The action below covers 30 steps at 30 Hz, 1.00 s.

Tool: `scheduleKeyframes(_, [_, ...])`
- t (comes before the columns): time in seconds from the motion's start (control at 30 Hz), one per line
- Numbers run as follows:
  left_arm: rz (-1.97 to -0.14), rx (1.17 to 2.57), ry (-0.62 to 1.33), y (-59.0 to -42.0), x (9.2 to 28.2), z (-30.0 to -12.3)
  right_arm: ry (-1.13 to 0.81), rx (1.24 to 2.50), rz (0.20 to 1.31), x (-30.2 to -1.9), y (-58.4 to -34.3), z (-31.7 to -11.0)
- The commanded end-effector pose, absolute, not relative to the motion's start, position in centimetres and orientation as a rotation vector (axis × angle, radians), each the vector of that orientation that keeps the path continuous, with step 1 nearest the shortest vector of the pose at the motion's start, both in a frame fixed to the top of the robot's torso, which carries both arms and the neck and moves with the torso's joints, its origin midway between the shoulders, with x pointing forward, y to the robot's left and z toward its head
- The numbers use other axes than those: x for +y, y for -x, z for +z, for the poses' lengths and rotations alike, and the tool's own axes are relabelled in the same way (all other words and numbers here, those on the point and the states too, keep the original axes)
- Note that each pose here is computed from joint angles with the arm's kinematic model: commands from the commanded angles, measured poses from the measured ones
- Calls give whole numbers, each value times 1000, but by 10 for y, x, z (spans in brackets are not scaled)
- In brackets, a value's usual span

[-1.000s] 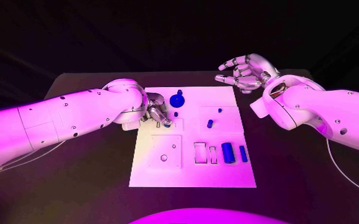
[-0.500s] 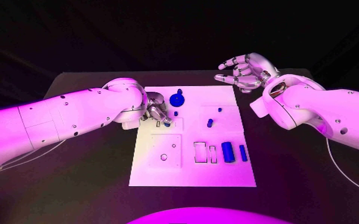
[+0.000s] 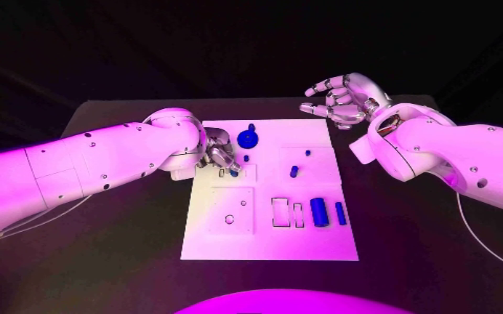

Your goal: Assemble the parts on the task board

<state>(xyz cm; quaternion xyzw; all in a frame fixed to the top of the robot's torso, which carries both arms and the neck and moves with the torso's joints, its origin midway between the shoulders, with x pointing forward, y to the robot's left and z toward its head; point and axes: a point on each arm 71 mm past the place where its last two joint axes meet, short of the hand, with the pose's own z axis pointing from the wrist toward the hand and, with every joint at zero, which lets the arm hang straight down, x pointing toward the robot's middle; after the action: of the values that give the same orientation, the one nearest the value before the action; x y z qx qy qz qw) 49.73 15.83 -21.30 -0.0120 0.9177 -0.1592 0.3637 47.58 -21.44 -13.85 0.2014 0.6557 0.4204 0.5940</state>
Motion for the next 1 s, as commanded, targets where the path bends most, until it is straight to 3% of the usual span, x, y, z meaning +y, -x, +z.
scheduleKeyframes(0.03, [-386,2395,-4,-494,159,-219,-447,1510,982,-214,-475,-137])
scheduleKeyframes(1.0, [-378,2365,2,-495,164,-217,-425,1507,976,-213,-475,-138])
